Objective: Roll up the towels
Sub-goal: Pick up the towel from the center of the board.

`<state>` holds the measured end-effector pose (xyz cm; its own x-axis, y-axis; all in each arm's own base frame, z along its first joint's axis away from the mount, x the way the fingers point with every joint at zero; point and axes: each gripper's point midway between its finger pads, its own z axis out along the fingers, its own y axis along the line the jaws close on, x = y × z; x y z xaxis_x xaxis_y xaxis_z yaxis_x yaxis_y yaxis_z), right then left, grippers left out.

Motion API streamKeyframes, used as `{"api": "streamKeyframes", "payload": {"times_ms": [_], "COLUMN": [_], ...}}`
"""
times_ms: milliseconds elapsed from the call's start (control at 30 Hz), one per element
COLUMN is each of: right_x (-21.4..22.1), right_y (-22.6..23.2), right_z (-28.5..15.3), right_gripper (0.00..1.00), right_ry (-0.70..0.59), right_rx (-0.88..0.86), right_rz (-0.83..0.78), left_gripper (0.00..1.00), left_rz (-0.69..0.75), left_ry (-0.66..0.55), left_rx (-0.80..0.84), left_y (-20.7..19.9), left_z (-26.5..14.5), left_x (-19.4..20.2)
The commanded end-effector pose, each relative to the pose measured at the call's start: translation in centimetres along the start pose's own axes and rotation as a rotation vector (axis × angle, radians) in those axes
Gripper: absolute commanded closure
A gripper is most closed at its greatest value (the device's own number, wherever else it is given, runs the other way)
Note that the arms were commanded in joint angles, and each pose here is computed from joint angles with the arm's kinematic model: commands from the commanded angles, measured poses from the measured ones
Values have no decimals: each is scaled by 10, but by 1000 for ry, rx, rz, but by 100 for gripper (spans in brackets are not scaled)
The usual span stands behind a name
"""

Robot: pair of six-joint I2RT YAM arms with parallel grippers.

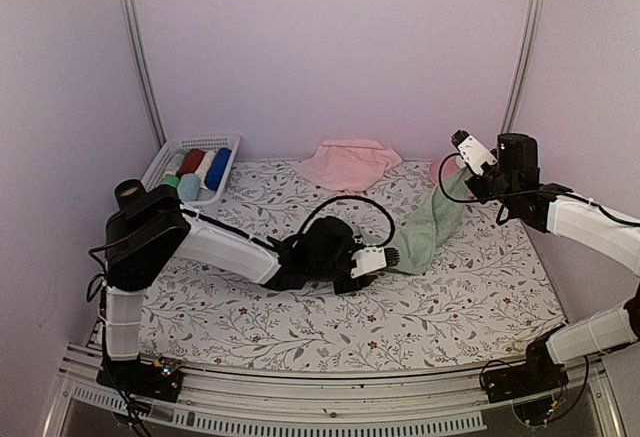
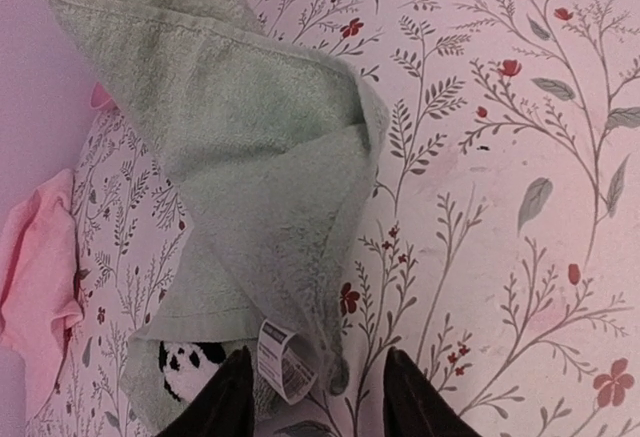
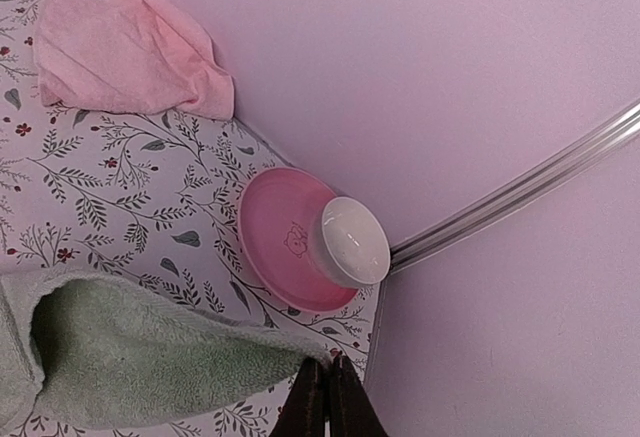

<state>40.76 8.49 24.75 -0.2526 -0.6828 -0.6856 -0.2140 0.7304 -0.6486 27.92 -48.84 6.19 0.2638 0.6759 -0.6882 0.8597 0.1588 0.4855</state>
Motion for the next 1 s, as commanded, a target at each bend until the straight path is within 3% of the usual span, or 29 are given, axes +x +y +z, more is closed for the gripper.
{"api": "streamKeyframes", "payload": {"times_ms": [0,233,300,433,567,667,767,967], "right_x": [3,3,3,4,2,0,-6,-12], "right_y": [3,4,4,5,7,19,36,47], "right_z": [3,3,3,3,1,-11,-37,-73], "right_gripper": [98,98,98,98,98,98,98,98], "right_ry": [5,5,5,7,-3,-19,-81,-134], "right_rx": [-9,-16,-17,-20,-35,-133,-273,-414], "right_rz": [21,21,21,20,4,-54,-118,-219], "left_gripper": [57,68,75,100,100,100,100,100], "left_rz": [-1,-11,-14,-19,-35,-84,-161,-305], "left_ry": [-34,-30,-35,-37,6,71,103,167], "left_rx": [6,-4,-11,-28,-119,-291,-454,-631], "left_y": [-5,-4,-2,1,19,55,95,126], "left_z": [7,12,12,12,0,-30,-86,-179], "left_x": [-12,-12,-14,-15,-19,-24,-35,-24]}}
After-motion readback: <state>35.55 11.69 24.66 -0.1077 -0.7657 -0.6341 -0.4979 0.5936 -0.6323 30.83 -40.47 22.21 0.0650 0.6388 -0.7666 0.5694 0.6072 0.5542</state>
